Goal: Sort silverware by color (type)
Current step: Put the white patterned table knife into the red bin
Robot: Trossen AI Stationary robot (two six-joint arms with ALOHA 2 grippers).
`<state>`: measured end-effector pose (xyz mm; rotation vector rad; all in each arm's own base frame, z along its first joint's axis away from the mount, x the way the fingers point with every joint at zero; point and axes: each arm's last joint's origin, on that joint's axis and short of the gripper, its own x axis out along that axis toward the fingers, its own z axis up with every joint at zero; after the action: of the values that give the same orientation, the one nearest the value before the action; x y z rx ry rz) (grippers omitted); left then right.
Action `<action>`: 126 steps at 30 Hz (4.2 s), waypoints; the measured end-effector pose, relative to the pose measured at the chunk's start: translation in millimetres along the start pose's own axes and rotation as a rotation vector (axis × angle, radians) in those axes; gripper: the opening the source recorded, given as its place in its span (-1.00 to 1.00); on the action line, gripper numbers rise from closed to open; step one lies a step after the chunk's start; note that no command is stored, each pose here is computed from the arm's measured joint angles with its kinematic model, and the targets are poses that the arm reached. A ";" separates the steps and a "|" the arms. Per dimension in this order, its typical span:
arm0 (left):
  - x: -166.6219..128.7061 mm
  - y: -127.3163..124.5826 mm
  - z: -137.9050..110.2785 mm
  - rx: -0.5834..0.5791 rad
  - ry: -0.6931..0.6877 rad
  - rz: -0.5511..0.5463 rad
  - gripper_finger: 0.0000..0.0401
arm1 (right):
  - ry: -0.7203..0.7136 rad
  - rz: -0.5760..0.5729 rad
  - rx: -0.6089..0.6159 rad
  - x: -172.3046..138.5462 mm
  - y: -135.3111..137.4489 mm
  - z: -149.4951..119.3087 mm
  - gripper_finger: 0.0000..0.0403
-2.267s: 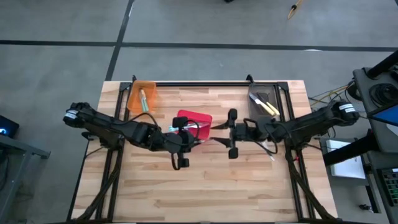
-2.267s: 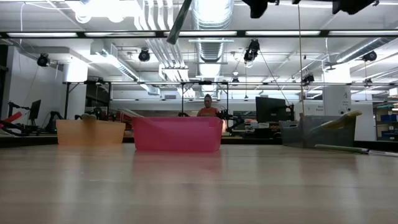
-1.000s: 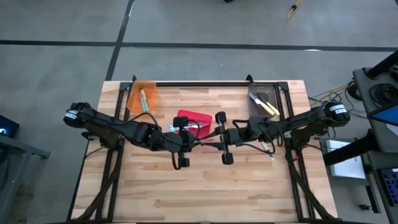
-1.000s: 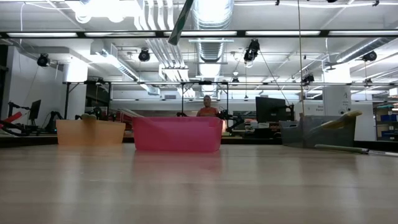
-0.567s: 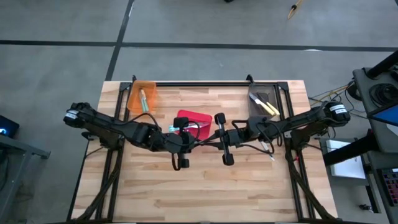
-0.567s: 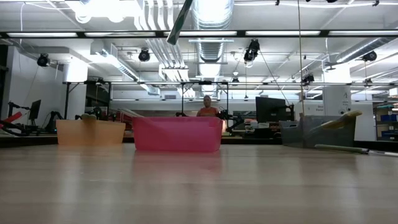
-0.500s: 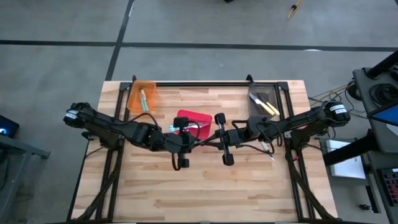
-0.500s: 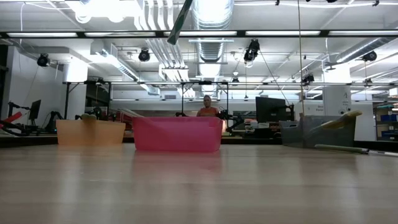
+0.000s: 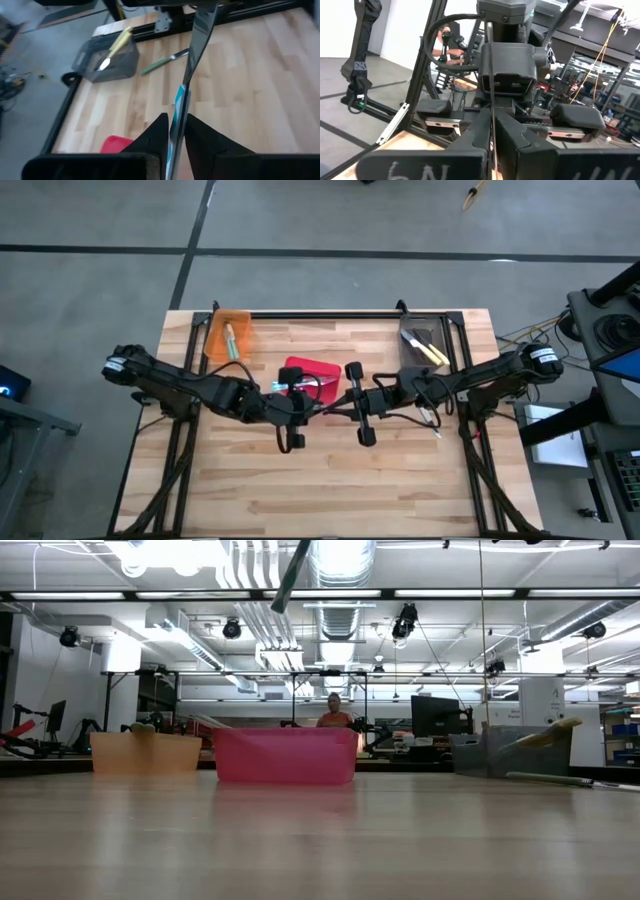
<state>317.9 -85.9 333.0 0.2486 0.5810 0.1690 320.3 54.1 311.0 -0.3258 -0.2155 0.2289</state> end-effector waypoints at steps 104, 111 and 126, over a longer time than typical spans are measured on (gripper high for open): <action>98.7 93.4 -90.0 0.063 0.808 0.225 -0.96 | 0.839 -0.525 0.138 -73.2 -19.7 -27.4 -0.46; 100.3 92.3 -90.0 0.044 0.801 0.210 -0.96 | 0.841 -0.524 0.135 -73.2 -19.7 -27.5 -0.46; 110.7 87.6 -97.7 0.033 0.834 0.208 -0.91 | 0.841 -0.524 0.135 -73.3 -19.6 -27.6 -0.46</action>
<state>346.7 41.0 220.9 0.2670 1.3869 0.4740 261.0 9.2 279.5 -0.1991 0.5434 -0.4157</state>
